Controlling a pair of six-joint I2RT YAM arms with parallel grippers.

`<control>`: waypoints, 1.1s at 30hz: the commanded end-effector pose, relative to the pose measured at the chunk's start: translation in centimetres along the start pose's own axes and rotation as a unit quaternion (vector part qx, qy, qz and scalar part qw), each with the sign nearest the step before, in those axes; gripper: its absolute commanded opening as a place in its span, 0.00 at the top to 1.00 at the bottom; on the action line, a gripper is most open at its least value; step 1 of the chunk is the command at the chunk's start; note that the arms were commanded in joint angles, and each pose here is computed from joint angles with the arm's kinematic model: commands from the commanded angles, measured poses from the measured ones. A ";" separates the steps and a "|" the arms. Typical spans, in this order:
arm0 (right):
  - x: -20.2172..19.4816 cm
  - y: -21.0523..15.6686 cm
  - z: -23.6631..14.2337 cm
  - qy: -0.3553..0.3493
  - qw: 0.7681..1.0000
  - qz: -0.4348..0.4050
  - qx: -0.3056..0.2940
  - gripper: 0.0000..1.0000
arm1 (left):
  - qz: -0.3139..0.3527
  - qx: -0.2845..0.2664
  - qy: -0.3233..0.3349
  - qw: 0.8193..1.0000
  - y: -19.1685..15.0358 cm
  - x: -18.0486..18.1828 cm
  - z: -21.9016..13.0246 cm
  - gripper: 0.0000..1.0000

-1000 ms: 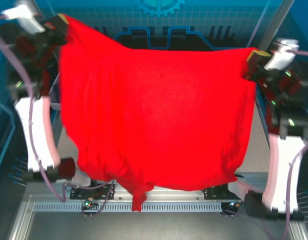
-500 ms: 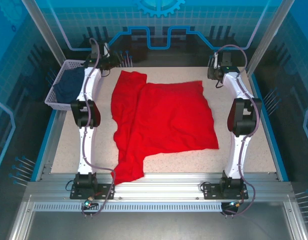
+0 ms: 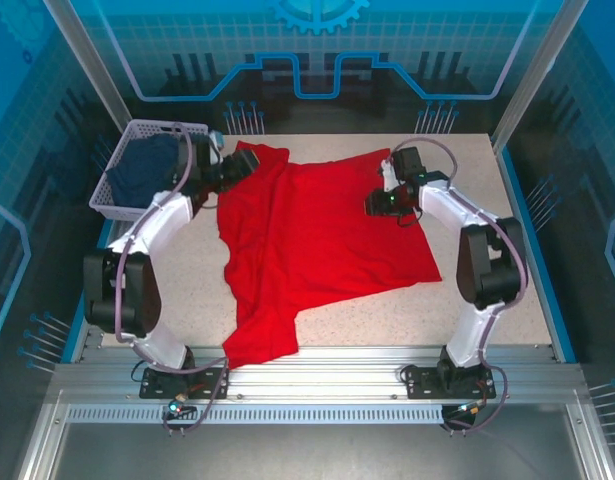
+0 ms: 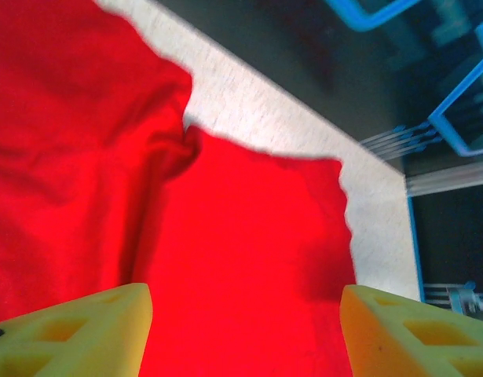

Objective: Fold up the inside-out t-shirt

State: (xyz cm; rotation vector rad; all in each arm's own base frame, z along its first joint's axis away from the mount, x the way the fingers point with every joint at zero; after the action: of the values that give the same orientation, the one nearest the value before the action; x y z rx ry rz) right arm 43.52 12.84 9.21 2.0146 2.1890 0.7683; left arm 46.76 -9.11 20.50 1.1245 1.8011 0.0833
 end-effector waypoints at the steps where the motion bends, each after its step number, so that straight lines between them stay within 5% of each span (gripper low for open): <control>1: 1.0 1.5 1.8 0.045 0.999 0.022 0.010 0.54 | -0.007 0.031 0.036 0.999 -3.3 4.2 1.3 0.33; 13: -0.9 8.9 7.5 0.055 0.991 0.120 -0.026 0.51 | -0.009 0.093 0.134 0.987 -5.5 11.1 4.9 0.31; 19: -4.6 9.1 10.8 0.061 0.976 0.210 -0.007 0.54 | -0.038 0.120 0.145 0.981 -5.5 13.5 6.3 0.30; 33: -12.6 7.2 9.5 0.028 0.952 0.306 -0.013 0.57 | -0.042 0.184 0.143 0.972 -5.1 14.3 10.6 0.29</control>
State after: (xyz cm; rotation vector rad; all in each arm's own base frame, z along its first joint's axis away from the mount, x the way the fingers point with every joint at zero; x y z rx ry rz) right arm 57.66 6.18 3.60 2.5768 1.6200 1.0763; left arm 50.42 -5.53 4.24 1.2791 2.1526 -0.0738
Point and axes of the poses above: each hand's point on the last joint's axis, 136 mm out from that joint toward the fingers, its own z axis out along the fingers, its own x axis along the line the jaws close on, y = z × x, the point moved 1 cm from there along -z, back along the fingers
